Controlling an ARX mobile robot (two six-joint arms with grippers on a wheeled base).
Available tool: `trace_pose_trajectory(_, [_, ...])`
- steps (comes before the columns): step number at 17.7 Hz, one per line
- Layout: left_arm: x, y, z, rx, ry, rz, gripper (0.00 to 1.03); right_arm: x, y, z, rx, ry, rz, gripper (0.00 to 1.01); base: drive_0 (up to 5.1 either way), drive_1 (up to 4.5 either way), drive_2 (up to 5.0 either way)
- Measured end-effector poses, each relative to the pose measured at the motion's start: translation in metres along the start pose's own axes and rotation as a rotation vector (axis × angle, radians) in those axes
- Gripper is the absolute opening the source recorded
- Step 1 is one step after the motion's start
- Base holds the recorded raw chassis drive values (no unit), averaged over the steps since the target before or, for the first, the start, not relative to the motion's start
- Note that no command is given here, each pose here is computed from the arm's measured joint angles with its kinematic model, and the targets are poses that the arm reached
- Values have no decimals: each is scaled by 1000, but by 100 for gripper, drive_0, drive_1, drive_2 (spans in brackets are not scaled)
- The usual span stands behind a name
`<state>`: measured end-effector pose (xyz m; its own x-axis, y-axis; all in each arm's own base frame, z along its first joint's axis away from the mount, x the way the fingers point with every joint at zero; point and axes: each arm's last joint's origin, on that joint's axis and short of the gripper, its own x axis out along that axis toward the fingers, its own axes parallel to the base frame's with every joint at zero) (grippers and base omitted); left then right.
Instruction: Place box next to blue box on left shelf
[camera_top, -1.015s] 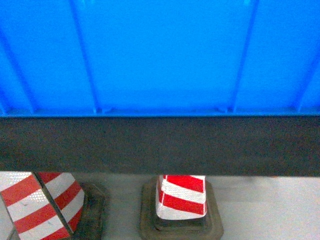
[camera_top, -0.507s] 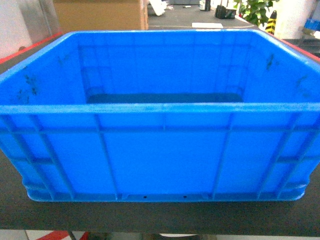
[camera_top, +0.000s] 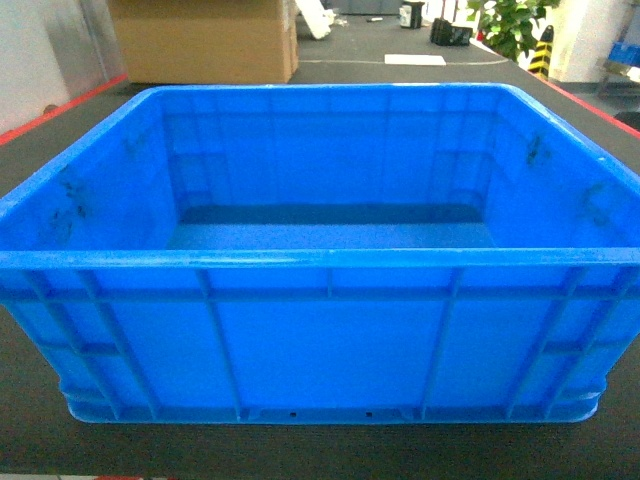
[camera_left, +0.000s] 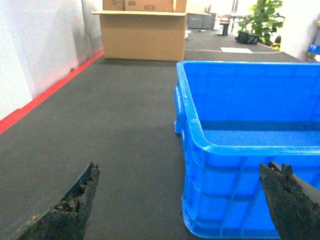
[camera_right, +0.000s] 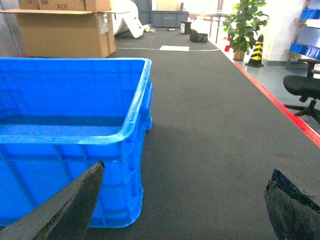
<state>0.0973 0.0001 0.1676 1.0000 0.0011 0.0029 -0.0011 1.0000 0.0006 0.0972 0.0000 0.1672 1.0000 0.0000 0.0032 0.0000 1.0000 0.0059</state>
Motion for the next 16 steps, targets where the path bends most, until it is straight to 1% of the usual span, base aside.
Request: trace_pose_trajectory(16, [0,0,0,0,0,0,98,0,0,0,0,0,0,98,0,0,0])
